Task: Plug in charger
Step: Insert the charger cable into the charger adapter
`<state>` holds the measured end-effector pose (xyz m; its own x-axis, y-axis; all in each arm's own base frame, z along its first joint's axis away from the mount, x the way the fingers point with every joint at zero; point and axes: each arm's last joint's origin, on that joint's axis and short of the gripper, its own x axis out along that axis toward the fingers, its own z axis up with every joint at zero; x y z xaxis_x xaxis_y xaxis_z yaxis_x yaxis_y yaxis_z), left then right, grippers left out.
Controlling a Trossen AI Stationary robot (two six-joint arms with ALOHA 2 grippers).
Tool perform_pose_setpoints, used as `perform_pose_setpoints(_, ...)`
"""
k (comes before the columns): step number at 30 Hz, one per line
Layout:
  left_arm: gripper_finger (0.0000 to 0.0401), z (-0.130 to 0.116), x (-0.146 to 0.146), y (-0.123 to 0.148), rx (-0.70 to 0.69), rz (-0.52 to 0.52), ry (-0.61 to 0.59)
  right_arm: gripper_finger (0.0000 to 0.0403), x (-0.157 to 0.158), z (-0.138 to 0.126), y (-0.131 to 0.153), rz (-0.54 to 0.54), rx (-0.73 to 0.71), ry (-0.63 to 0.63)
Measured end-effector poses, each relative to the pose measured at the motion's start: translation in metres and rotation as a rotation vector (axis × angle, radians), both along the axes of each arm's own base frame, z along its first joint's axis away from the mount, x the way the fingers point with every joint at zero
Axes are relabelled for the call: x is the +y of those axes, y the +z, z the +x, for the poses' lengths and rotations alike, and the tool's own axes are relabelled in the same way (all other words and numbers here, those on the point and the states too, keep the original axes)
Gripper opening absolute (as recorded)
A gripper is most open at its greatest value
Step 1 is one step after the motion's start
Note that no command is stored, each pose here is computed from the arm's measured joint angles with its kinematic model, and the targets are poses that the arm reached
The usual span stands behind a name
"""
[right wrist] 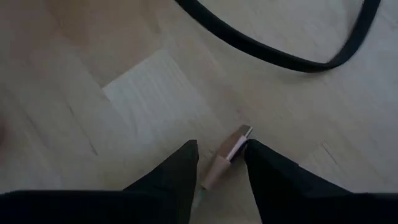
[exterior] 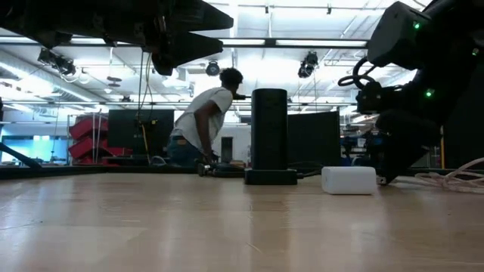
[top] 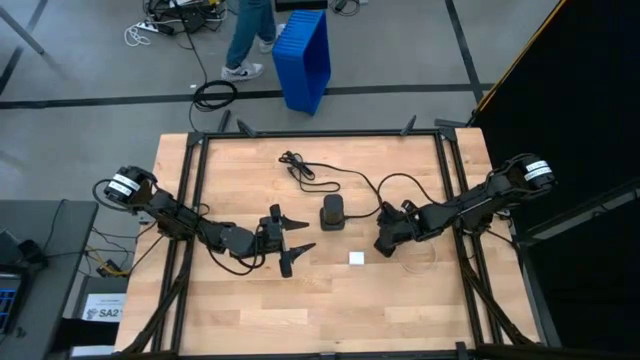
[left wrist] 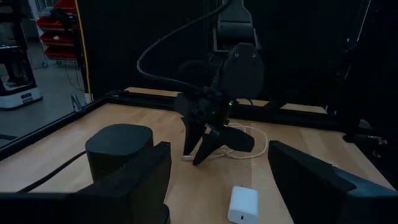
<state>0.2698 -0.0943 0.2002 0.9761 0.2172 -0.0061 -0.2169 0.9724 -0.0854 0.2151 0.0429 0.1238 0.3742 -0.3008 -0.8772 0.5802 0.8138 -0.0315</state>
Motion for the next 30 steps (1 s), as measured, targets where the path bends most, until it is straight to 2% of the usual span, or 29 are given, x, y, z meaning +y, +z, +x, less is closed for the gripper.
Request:
perform_pose_setpoints(6, 0.0252, 0.000, 0.000, 0.000, 0.000, 0.000, 0.000, 0.0010, 0.002, 0.001, 0.000, 0.022, 0.012, 0.078)
perform_pose_setpoints(11, 0.0252, 0.000, 0.000, 0.000, 0.000, 0.000, 0.000, 0.0002, 0.009, 0.004, 0.004, 0.005, 0.020, 0.144)
perform_pose_setpoints(14, 0.0252, 0.000, 0.000, 0.000, 0.000, 0.000, 0.000, 0.0001, 0.020, 0.006, 0.010, -0.020, 0.004, 0.260)
perform_pose_setpoints(18, 0.0252, 0.000, 0.000, 0.000, 0.000, 0.000, 0.000, 0.0000, 0.044, 0.012, 0.027, -0.145, -0.172, 0.454)
perform_pose_setpoints(21, 0.0252, 0.000, 0.000, 0.000, 0.000, -0.001, 0.000, 0.0000, 0.061, 0.011, 0.040, -0.233, -0.293, 0.529)
perform_pose_setpoints(30, 0.0252, 0.000, 0.000, 0.000, 0.001, 0.000, 0.000, 0.0000, 0.093, 0.003, 0.070, -0.256, -0.552, 0.674)
